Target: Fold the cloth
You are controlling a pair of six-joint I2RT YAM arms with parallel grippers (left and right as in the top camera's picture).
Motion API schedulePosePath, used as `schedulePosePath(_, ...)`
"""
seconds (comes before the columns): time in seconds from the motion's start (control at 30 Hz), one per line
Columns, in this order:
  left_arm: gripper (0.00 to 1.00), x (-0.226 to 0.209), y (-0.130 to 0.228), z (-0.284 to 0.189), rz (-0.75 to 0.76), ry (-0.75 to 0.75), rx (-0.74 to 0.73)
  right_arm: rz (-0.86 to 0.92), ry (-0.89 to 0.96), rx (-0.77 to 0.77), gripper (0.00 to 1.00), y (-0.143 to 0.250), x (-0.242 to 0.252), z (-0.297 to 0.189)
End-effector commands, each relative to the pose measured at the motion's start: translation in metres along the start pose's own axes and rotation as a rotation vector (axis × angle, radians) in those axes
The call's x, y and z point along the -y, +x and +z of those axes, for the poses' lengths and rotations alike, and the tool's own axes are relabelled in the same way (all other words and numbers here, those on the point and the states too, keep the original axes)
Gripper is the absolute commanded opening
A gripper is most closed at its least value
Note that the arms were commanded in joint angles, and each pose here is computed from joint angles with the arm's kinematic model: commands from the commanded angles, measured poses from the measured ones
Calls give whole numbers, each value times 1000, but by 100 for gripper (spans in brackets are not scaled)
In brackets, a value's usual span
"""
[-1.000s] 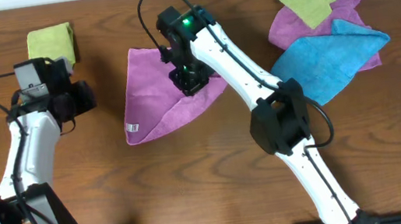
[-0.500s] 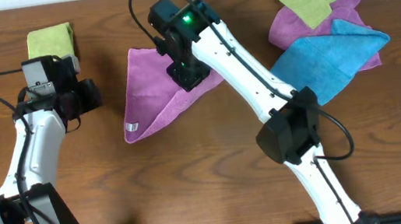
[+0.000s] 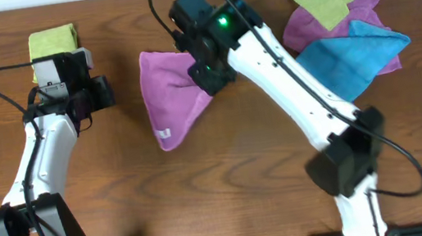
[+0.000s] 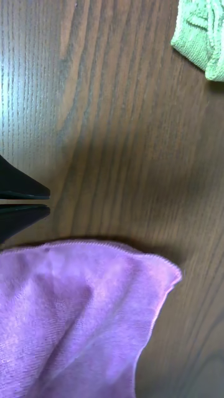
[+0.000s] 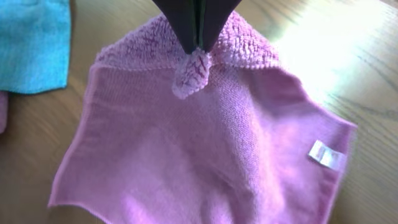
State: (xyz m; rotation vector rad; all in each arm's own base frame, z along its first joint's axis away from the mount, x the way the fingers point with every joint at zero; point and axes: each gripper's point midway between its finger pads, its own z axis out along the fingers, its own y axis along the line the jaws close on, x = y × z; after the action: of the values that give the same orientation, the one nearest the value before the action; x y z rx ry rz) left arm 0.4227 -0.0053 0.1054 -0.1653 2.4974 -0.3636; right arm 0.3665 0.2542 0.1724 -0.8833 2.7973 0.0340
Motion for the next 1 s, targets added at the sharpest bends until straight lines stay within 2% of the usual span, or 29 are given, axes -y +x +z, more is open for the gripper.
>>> schedulePosePath(0.0,6,-3,6,6,-25,-7,-21,-1,11,-3,2,25,5,-3)
schedulePosePath(0.17,6,9,11,12,-30,25,-40,-1,-27,-41,1,60,-3,23)
schedulePosePath(0.27,6,34,12,16,15,78,-38,-7,-49,-65,2,70,-6,30)
schedulePosePath(0.3,5,48,10,18,43,99,-25,-10,-57,-77,5,73,-8,34)
schedulePosePath(0.37,6,69,6,21,73,132,-1,-9,-57,-103,73,81,-9,41)
schedulePosePath(0.47,6,88,4,23,95,164,22,-4,-57,-111,89,84,-7,43)
schedulePosePath(0.53,6,93,6,26,100,174,15,4,-56,-105,92,82,-4,44)
schedulePosePath(0.67,6,103,25,43,92,235,-57,33,-50,-74,87,75,7,45)
schedulePosePath(0.8,6,106,36,60,57,271,-96,81,-56,-38,68,67,24,46)
schedulePosePath(0.87,6,113,37,60,58,316,-104,110,-76,-11,52,61,31,46)
schedulePosePath(0.97,6,120,40,58,58,358,-117,144,-95,27,1,54,42,49)
